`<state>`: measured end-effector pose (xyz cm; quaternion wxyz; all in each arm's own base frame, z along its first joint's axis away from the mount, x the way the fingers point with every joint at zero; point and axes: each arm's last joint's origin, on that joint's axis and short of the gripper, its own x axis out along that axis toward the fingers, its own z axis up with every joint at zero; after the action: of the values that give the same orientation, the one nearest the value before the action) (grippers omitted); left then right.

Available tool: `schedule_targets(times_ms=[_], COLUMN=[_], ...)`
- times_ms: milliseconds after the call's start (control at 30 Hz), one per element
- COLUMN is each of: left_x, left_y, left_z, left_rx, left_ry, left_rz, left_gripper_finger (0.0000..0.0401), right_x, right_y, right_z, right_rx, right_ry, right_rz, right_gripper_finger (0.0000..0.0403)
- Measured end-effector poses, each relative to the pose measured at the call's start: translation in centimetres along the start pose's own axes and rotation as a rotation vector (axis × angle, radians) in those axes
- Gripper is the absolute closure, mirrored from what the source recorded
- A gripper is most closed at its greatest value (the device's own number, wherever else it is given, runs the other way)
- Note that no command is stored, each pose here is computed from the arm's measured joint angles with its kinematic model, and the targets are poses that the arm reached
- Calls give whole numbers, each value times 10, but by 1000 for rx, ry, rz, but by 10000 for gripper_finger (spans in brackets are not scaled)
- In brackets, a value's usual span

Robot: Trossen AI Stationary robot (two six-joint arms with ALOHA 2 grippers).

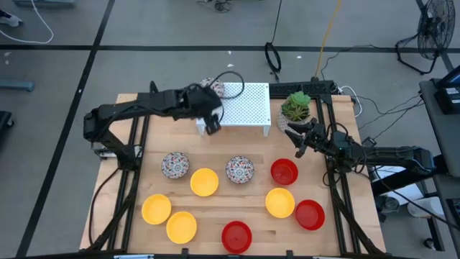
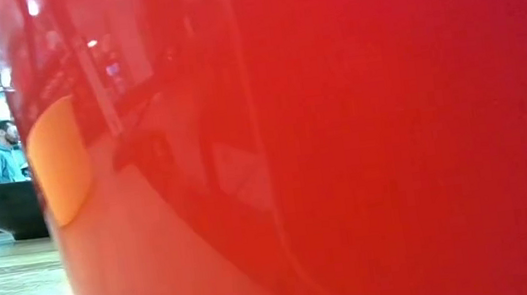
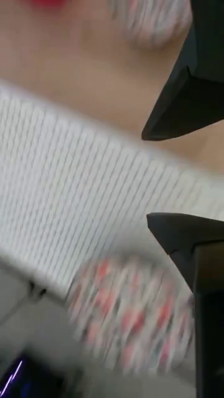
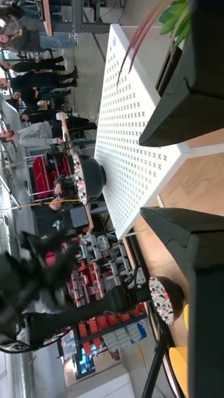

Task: Pick & Place Mini bowls
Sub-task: Stack the white patterned bowl on the white patterned bowl on the shelf

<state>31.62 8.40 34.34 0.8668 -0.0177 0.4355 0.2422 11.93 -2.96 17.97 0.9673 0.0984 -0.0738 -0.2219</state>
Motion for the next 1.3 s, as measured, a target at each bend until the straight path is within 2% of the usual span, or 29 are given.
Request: schedule_targets(times_ms=[133,233,467,600,667,767,1033,1300], left_x=[-12,-24,-54,-53,-49,-39,-14,10], left_y=[-40,-70,-118,-137,-143,-149,-148,-142], left_z=[-13,-26,-62,-87,-101,-123,-171,-195], left_rx=[-31,-51,-186,-321,-376,-384,-278,-225], left_ry=[101,177,365,441,492,559,668,683], left_rz=[-181,-254,-225,-153,-123,-81,34,34], left_gripper_finger=[196,196,196,196,196,196,196,196], right_x=[0,0,0,0,0,0,0,0], right_y=[0,0,4,5,5,5,5,5], right_z=[0,0,-1,-1,-1,-1,-1,-1], right_rx=[0,0,1,1,1,1,1,1], right_ry=[-1,1,25,30,30,30,30,30], right_rz=[1,9,134,157,157,157,157,157], right_gripper_finger=[248,248,248,248,248,248,248,248])
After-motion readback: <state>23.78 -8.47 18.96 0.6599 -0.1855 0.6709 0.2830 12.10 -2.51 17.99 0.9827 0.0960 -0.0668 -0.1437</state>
